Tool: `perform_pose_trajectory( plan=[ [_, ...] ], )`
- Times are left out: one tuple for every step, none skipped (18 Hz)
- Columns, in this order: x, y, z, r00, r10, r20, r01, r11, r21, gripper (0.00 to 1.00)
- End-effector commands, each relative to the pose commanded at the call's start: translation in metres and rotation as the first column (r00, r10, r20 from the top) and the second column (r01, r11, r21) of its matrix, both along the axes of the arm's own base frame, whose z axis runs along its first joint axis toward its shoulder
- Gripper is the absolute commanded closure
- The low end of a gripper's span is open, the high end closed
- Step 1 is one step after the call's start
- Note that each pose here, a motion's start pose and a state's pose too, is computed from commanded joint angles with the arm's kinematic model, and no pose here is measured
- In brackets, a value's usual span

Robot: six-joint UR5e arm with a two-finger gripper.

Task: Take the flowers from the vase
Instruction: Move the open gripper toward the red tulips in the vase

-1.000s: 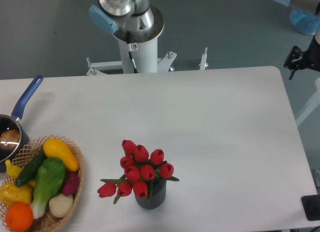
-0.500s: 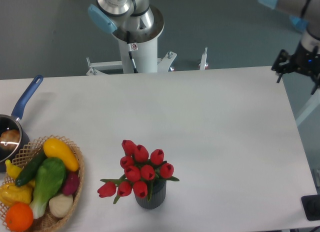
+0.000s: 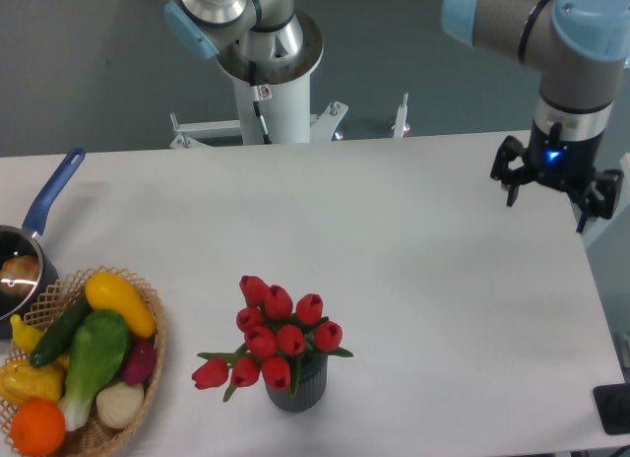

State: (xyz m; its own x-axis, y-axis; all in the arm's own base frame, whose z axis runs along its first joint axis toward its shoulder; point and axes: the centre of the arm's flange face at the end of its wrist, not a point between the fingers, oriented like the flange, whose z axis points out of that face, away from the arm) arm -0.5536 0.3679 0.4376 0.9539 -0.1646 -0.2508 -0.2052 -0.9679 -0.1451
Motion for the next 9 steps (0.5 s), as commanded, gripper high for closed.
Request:
perform_pose_trajectory(
  plan=[
    [0.009,-0.002,0.004,1.000,0.000,-0.023,0.001,1.000,0.011,0.00],
    [0.021,0.004,0.001,0.999,-0.016,-0.044,0.017,1.000,0.022,0.00],
    [0.035,0.013,-0.005,0.998,-0.040,-0.041,0.041,0.999,0.025,0.00],
    [0.046,0.015,-0.006,0.998,-0.049,-0.029,0.050,0.998,0.036,0.00],
    [0.058,0.014,-0.003,0.998,-0.057,-0.020,0.058,0.997,0.054,0.00],
    [0.072,0.012,-0.003,0.998,-0.061,-0.005,0.061,0.995,0.077,0.00],
    [0.083,0.011,-0.002,0.998,-0.060,0.011,0.058,0.993,0.105,0.00],
    [0.090,0.013,-0.006,0.997,-0.067,0.040,0.061,0.988,0.143,0.00],
    [0.097,0.018,-0.008,0.994,-0.081,0.072,0.065,0.979,0.195,0.00]
  ],
)
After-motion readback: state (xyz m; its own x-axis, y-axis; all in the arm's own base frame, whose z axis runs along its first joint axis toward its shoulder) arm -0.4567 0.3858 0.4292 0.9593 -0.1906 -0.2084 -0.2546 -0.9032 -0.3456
